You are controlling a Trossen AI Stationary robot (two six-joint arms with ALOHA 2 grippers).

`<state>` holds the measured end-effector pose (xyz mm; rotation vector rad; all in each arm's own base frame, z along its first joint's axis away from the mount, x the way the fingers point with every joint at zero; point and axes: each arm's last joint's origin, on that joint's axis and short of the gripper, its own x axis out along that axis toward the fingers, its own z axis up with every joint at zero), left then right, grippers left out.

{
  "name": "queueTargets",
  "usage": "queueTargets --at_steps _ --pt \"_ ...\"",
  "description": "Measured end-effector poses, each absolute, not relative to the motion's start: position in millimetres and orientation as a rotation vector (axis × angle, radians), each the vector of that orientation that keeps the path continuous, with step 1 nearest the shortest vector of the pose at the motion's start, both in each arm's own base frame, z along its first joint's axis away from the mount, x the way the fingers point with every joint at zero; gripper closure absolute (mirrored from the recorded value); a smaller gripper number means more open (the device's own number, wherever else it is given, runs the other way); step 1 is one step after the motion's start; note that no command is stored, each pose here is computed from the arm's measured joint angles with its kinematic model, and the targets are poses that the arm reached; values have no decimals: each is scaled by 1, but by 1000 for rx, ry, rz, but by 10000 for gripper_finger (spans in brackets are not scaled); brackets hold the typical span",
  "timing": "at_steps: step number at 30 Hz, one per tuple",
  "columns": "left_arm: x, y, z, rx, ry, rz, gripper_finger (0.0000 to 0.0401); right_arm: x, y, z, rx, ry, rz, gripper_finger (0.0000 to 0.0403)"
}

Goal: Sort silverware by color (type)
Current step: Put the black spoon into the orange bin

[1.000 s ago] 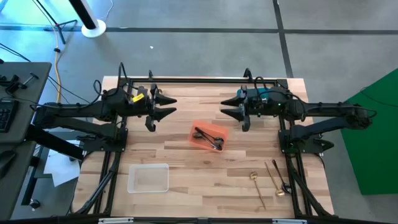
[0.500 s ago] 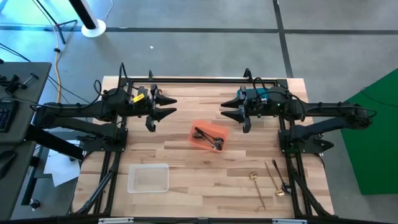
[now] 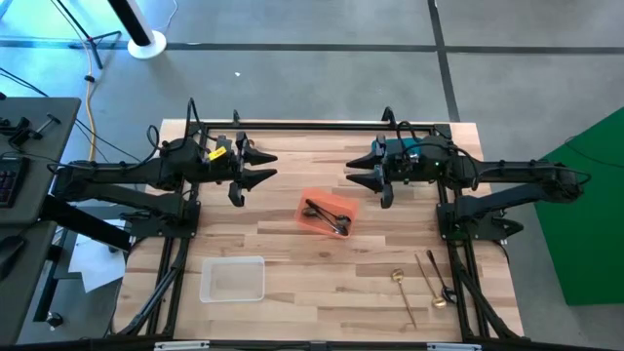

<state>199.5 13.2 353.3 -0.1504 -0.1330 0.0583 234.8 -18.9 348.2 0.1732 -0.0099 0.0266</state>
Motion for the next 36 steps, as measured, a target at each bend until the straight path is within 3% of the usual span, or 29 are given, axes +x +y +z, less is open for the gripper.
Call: queueTargets --at_steps 6,10,18,25,36 --pt "200 13 353 -151 -133 58 240 235 -19 348 211 -10 15 254" --pt "200 13 353 -151 -133 58 240 234 -21 340 356 65 -24 254" --pt "200 13 353 -172 -134 57 240 218 0 293 793 671 66 254" --pt "200 13 353 -178 -135 57 240 184 39 250 972 1195 -79 254" --pt "200 13 353 -177 -135 57 240 138 79 181 1180 1638 -330 254"
